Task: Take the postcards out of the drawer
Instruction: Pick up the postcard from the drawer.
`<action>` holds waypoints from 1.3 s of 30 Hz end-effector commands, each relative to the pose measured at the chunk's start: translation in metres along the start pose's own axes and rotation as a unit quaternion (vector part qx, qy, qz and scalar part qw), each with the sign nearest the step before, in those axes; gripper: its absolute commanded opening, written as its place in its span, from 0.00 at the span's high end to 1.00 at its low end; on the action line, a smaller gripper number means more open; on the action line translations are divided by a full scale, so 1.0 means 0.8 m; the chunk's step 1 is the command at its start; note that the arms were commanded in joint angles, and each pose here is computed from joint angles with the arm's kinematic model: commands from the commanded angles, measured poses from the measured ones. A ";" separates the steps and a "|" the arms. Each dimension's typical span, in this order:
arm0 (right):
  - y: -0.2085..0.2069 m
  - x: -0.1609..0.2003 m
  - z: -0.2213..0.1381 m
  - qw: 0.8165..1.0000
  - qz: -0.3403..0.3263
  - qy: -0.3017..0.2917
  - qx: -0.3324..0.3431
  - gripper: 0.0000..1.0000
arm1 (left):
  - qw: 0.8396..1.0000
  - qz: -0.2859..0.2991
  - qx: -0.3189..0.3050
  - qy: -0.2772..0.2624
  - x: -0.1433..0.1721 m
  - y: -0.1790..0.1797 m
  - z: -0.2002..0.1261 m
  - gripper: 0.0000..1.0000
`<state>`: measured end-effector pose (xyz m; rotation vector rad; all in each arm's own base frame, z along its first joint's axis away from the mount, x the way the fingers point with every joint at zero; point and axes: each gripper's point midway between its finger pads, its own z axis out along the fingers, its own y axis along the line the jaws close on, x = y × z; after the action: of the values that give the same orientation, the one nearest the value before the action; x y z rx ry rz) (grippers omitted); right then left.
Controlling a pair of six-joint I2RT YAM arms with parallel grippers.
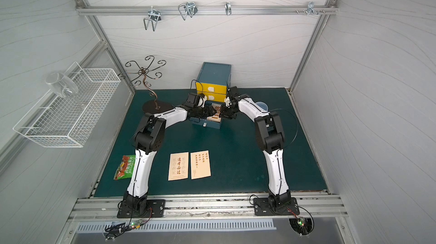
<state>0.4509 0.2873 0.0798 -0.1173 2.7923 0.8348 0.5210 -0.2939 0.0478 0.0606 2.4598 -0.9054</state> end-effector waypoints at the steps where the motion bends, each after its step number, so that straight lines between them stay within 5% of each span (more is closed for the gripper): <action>1: 0.010 0.005 0.009 1.000 -0.011 0.012 -0.010 0.75 | 0.999 0.000 0.038 -0.030 -0.025 -0.030 -0.017 0.22; 15: 0.011 0.002 0.009 1.000 -0.012 0.011 -0.012 0.75 | 0.998 -0.009 0.045 -0.049 -0.038 -0.033 -0.024 0.22; 39: 0.010 0.004 0.010 1.000 -0.011 0.014 -0.013 0.75 | 0.983 -0.016 0.162 -0.079 -0.056 -0.084 -0.045 0.23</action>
<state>0.4523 0.2882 0.0785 -0.1168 2.7960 0.8352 0.5301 -0.3049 0.0867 -0.0188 2.2807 -1.1785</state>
